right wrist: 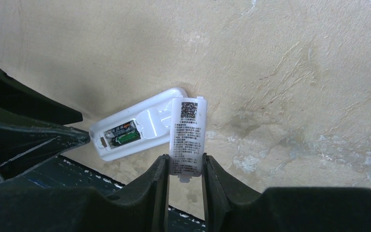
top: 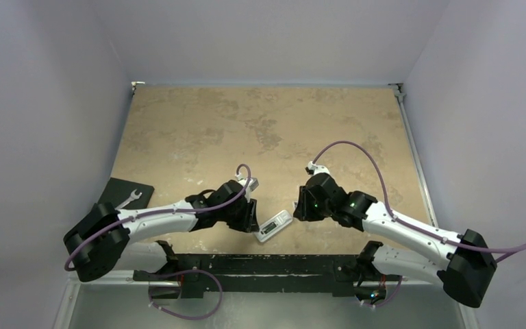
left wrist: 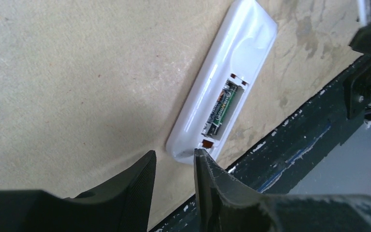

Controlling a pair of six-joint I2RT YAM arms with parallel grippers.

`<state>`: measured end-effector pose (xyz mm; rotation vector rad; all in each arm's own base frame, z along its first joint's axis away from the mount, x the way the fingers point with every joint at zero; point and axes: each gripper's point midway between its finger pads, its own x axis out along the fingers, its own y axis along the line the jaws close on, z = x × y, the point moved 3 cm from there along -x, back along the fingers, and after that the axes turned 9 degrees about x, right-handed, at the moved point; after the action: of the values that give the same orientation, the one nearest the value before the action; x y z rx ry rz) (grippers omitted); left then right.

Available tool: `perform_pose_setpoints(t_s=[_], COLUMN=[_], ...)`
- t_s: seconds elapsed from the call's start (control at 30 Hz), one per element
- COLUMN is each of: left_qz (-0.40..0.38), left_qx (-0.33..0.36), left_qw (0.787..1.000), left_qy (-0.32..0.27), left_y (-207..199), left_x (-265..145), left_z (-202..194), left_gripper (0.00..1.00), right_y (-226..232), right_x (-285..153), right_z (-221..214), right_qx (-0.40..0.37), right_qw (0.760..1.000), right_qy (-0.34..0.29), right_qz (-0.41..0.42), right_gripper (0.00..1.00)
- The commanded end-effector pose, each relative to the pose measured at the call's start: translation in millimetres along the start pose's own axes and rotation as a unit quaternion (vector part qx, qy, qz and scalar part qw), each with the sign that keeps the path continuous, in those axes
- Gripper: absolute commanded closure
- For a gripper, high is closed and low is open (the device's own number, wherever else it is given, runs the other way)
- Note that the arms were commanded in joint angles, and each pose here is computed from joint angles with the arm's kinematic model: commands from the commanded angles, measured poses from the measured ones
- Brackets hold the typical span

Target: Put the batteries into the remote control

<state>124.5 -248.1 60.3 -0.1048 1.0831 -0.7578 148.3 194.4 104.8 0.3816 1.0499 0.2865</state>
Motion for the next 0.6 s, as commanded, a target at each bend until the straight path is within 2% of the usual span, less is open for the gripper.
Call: perform_pose_setpoints(t_s=[0.0,0.23,0.3,0.37,0.57], left_qz=[0.024,0.044,0.048,0.047,0.035], left_qx=[-0.008,-0.005,-0.003,-0.002,0.004], left_qw=[1.000,0.999,0.999,0.999,0.999], left_qy=[-0.014,-0.005,-0.001,0.002,0.019], left_y=[1.4,9.2,11.5,11.7,10.2], left_x=[2.6,8.3,10.6,12.2,18.4], left_z=[12.6,8.6,6.9,5.8,0.1], left_gripper=[0.67,0.81,0.87,0.99,1.00], right_y=[2.0,1.0,1.4,2.0,0.8], right_x=[-5.5,-3.8,-2.2,-0.6,2.7], right_z=[3.8,2.9,2.7,2.5,1.6], right_qx=[0.008,0.008,0.007,0.006,0.003], right_qw=[1.000,1.000,1.000,1.000,1.000], right_qy=[-0.016,-0.015,-0.014,-0.013,-0.011], right_qz=[0.003,0.001,0.001,0.001,-0.003], right_gripper=[1.00,1.00,1.00,1.00,1.00])
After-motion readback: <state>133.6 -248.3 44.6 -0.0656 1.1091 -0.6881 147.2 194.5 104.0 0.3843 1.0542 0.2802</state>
